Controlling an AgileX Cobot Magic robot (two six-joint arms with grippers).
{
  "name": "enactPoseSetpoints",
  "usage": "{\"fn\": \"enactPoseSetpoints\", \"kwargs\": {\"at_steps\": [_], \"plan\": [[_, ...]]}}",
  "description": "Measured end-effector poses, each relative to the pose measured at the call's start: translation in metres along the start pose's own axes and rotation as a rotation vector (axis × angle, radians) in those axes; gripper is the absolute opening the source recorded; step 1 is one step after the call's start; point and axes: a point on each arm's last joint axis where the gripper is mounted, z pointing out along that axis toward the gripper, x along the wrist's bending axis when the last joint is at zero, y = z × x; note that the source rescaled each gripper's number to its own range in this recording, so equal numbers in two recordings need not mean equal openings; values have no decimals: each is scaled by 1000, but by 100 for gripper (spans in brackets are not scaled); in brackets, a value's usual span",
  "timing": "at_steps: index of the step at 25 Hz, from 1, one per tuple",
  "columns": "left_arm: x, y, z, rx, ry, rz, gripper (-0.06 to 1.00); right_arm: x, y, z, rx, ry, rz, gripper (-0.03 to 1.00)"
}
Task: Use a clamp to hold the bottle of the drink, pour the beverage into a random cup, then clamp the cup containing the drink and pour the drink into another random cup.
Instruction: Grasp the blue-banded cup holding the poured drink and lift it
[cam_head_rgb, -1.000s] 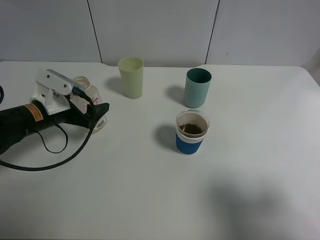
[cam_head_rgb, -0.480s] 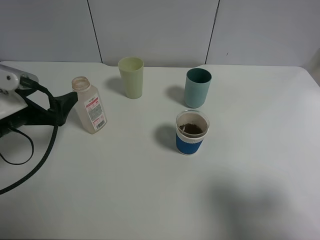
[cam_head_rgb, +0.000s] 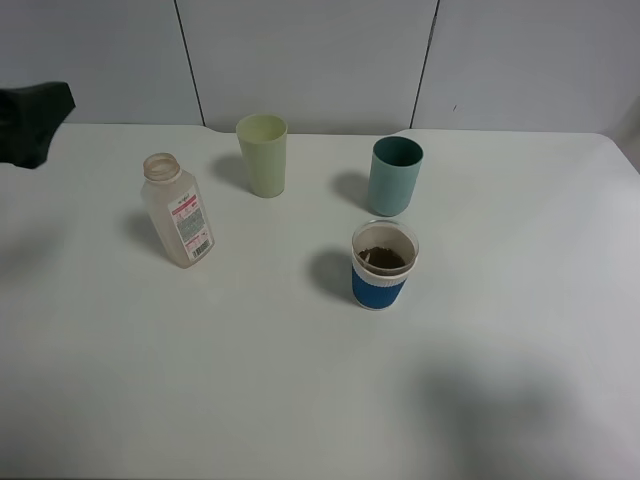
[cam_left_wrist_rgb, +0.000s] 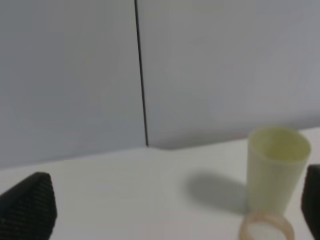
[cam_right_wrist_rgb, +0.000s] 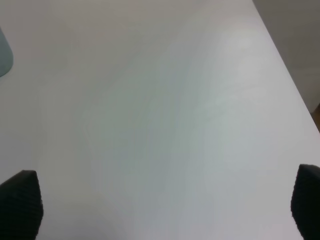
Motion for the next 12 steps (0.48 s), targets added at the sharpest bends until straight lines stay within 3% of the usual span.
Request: {"fn": "enactPoseSetpoints", "kwargs": {"at_steps": [4, 5, 12], "plan": [[3, 26, -12, 28, 21, 23, 100, 0, 0, 0, 0, 0, 0, 100], [5, 45, -24, 48, 37, 26, 100, 0, 0, 0, 0, 0, 0, 100], [10, 88, -77, 123, 88, 21, 100, 0, 0, 0, 0, 0, 0, 100]]}}
